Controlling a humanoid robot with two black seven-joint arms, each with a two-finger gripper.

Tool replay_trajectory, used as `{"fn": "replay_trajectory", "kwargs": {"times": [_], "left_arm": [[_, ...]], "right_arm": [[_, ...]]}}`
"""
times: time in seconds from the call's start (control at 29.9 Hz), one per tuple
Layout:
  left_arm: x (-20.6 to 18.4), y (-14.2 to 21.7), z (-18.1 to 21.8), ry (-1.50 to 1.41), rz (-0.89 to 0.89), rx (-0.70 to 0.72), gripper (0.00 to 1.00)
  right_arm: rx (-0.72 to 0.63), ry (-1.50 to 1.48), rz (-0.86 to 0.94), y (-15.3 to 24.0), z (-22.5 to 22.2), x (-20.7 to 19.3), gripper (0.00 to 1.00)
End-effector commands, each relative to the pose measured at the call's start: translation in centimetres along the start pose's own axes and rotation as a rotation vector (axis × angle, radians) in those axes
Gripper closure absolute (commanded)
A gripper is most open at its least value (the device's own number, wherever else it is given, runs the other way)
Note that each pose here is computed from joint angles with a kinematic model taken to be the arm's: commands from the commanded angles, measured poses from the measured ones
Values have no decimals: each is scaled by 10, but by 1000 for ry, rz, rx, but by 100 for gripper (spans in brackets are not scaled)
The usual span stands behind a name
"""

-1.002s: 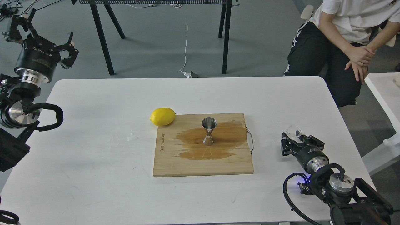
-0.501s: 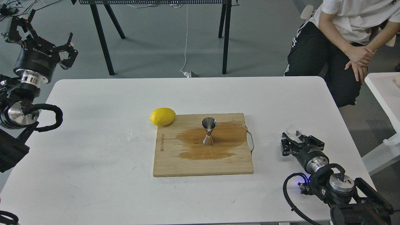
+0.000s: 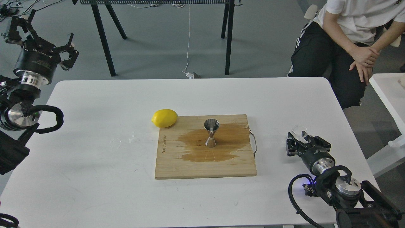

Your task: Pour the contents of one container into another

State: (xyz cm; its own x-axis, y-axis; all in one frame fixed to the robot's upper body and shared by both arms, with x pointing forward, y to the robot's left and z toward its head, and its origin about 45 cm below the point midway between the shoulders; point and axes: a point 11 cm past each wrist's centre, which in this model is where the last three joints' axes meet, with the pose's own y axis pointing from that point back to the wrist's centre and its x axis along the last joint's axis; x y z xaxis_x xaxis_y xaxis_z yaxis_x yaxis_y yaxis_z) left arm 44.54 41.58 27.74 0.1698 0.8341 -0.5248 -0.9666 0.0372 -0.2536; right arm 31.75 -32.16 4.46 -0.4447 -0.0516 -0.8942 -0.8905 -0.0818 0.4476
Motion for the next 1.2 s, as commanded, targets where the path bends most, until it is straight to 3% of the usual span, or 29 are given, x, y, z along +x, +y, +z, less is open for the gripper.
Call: {"fn": "replay_trajectory", "kwargs": {"times": [0.0,0.23,0.27,0.33,0.57,1.17], "left_arm": [[0,0,0,0,0,0,0],[1,0,2,-4,0,-1,0],[1,0,2,-4,0,-1,0],[1,0,1,-3,1,-1,0],[1,0,1,-3,1,-1,0],[2,1,2,-5,2,0,0]], "right_arm": [[-3,-2,-4,1,1,-1,57],[-2,-3,11,1,1,2,59],[-1,-3,20,1,0,3,56],[-1,-4,36,1,0,5,33],[4,-4,54,1,-1,8,15],[6,6,10,7,-6,-6,6]]}}
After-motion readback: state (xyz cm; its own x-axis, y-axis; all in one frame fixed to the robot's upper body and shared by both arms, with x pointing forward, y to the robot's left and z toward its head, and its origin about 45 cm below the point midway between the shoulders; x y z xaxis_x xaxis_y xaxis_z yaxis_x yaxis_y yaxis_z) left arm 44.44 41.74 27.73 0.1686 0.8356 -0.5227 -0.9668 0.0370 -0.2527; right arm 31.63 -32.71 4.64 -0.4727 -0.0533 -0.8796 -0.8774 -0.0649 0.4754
